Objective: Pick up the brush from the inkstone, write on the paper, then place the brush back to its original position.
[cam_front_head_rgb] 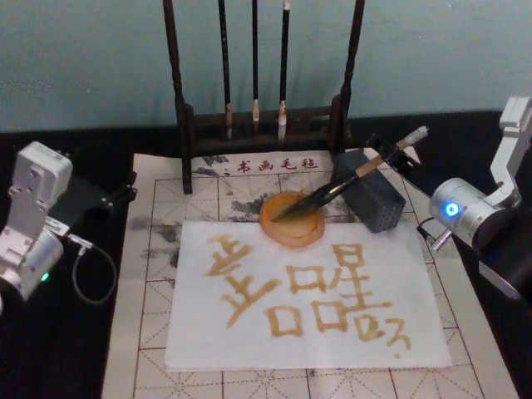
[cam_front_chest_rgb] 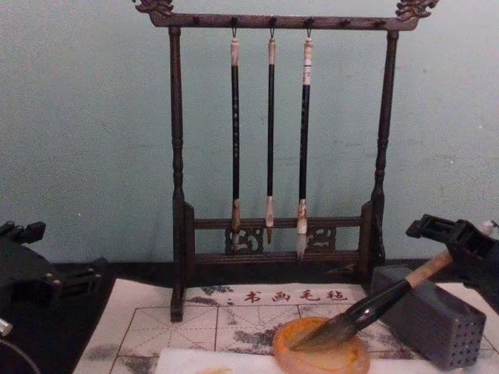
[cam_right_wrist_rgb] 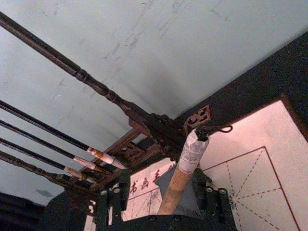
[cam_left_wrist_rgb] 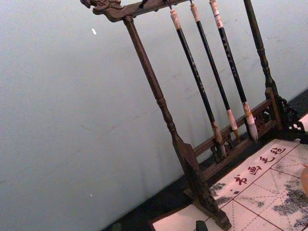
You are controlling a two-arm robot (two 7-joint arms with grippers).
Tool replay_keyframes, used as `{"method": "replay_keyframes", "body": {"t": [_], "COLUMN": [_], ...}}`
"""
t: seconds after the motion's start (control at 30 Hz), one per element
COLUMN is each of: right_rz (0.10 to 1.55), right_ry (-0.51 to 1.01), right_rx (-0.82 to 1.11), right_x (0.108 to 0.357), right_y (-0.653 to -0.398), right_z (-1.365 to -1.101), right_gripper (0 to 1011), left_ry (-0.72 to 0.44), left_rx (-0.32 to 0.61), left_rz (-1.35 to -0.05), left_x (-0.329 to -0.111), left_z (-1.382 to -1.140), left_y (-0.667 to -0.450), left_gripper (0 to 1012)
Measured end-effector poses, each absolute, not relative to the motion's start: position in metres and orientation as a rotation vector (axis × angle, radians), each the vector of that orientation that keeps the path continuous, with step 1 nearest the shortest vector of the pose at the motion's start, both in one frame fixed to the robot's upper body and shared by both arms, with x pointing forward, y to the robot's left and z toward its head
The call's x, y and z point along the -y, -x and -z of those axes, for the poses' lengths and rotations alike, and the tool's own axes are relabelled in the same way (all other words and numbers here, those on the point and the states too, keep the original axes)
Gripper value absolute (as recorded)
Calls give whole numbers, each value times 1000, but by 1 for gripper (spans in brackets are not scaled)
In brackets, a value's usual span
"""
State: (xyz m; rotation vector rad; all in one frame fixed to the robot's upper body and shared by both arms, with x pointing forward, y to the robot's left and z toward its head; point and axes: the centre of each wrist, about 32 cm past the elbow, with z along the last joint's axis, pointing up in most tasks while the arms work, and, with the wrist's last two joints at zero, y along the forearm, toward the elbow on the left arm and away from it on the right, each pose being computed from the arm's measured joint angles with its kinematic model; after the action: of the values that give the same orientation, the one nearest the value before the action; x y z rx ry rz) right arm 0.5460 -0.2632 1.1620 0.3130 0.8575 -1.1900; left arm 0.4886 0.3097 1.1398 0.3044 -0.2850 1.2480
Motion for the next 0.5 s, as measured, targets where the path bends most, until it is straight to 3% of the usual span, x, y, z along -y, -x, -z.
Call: {"method": "replay_keyframes", "body": {"t": [0.5], "right_rz": [1190], "right_ry": [-313], "right_rx": [-858], "right_x": [264], "right_y": [-546], "right_z": [-1162], "right_gripper": [398], "left_ry": [-304], "left_rx": [285], "left_rz": [-1248], "left_x": [-310], "left_z": [-1140], "left_y": [-489], "left_gripper": [1001]}}
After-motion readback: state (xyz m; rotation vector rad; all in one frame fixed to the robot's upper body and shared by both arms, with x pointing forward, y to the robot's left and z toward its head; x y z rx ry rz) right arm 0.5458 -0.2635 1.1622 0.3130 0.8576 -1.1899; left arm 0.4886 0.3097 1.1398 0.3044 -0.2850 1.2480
